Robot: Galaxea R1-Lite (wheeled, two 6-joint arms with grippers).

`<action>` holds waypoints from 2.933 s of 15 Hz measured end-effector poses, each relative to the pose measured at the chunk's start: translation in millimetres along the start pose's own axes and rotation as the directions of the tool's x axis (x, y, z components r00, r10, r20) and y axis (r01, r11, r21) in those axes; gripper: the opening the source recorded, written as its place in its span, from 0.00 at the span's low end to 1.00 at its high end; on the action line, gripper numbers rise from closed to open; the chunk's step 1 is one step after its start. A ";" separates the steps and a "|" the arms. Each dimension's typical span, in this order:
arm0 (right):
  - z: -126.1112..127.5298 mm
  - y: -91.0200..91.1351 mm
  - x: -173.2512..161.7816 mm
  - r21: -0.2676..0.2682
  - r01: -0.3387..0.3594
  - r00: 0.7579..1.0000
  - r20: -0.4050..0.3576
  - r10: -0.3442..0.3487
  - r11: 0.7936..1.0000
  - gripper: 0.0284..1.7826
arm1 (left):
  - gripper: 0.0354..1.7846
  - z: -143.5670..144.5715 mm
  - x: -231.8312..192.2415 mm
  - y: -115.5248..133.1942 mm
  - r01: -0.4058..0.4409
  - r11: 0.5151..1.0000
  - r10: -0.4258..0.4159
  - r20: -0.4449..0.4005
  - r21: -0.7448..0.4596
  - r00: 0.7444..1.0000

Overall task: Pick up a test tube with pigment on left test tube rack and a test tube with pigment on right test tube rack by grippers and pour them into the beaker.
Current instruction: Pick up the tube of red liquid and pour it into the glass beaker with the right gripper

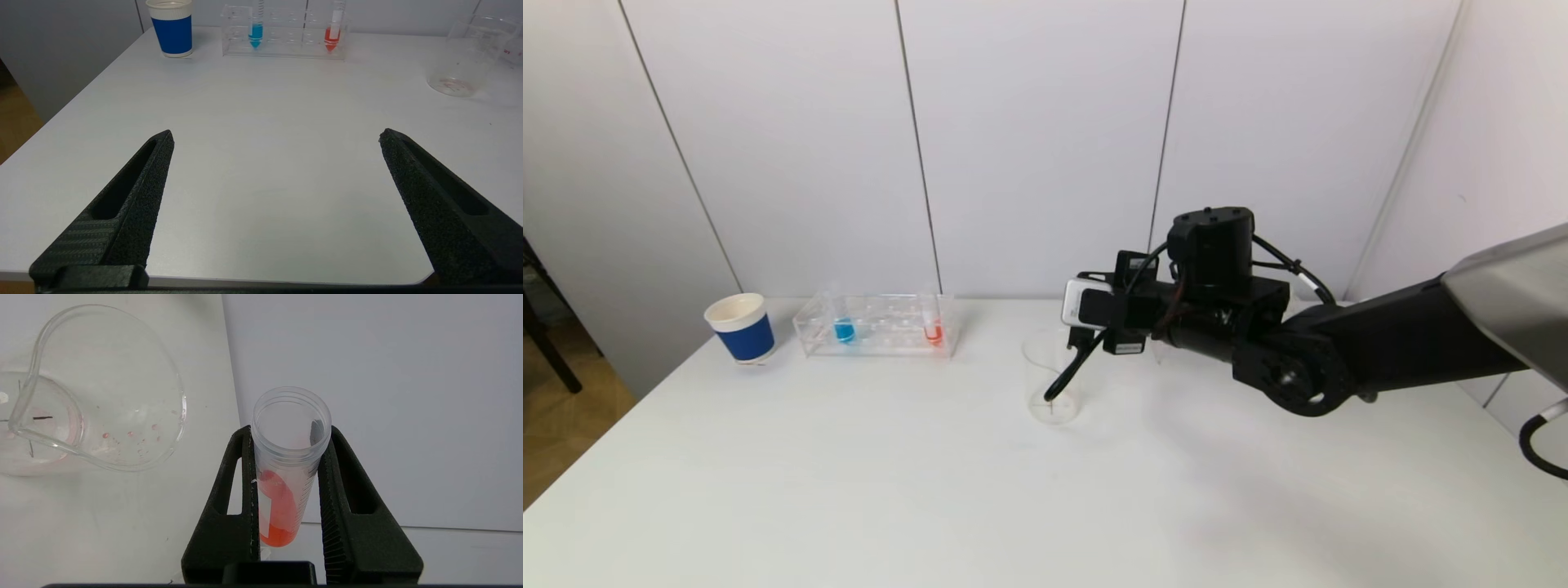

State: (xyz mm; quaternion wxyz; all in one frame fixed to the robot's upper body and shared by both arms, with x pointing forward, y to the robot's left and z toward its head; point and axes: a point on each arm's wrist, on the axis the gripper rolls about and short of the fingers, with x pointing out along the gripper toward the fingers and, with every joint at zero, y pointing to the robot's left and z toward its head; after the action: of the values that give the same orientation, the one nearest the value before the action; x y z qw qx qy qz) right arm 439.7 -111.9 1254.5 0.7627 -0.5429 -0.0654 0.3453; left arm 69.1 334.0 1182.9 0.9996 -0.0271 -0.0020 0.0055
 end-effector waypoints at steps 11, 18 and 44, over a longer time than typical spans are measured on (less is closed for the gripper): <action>3.1 10.2 1.1 -0.087 0.021 1.000 0.012 -0.020 0.996 0.26 | 0.99 0.1 0.0 0.0 0.000 1.000 0.000 0.001 -0.001 1.000; 2.4 14.7 4.3 -0.139 0.031 0.999 0.019 -0.028 0.990 0.26 | 0.99 0.0 0.0 0.0 0.000 1.000 0.000 0.000 0.000 1.000; 1.7 29.0 9.5 -0.325 0.111 0.994 0.045 -0.101 0.939 0.26 | 0.99 0.0 0.0 0.0 -0.001 1.000 0.001 0.000 0.000 1.000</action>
State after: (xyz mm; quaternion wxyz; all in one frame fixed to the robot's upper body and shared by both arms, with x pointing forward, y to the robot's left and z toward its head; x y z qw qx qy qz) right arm 432.8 -99.9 1227.2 0.6788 -0.6525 -0.1615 0.2957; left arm 69.1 334.0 1182.9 0.9996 -0.0274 -0.0021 0.0058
